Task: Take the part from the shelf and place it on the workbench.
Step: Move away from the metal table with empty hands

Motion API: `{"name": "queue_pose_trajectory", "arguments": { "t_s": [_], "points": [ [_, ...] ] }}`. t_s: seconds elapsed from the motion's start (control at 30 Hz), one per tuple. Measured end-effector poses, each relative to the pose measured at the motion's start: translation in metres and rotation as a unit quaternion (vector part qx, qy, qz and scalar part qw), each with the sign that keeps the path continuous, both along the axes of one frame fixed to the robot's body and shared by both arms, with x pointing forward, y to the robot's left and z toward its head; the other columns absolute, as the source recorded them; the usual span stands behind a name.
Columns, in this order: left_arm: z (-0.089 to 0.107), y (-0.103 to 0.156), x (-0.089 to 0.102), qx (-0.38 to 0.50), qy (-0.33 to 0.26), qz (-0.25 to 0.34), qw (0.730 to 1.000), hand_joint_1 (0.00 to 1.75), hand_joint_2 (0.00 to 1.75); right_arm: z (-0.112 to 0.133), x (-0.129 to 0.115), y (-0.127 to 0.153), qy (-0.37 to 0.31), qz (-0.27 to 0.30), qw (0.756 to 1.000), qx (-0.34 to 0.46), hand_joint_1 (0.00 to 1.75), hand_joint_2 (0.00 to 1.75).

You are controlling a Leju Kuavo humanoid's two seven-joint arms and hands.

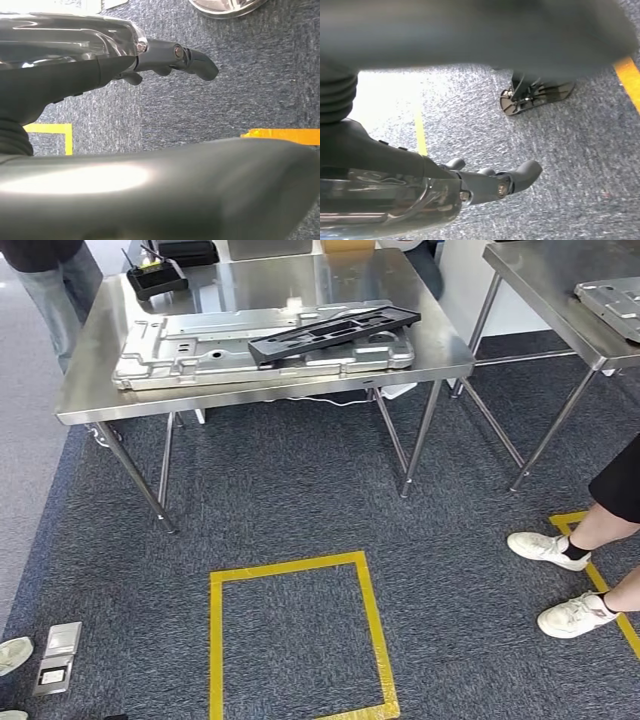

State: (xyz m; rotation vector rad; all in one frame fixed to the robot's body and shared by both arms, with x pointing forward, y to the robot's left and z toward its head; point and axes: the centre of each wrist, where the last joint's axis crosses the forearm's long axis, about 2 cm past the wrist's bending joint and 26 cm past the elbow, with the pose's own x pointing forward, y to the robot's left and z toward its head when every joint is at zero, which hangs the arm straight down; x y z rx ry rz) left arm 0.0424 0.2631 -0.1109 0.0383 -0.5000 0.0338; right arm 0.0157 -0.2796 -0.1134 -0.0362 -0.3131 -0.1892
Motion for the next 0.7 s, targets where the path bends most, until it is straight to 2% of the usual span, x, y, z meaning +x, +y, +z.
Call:
{"name": "queue_pose_trajectory", "arguments": {
  "t_s": [0.27, 0.7],
  "points": [
    [0.0002, 0.0000, 0.0018, 0.001, 0.003, 0.001, 1.000, 0.00, 1.75, 0.0002, 0.0041, 0.0005, 0.058, -0.021, 0.998, 0.016, 0.00, 1.75],
    [0.0000, 0.0008, 0.0008, -0.002, 0.023, 0.007, 1.000, 0.00, 1.75, 0.0000, 0.0023, 0.0001, 0.063, -0.019, 0.998, 0.021, 0.00, 1.75]
  ]
}}
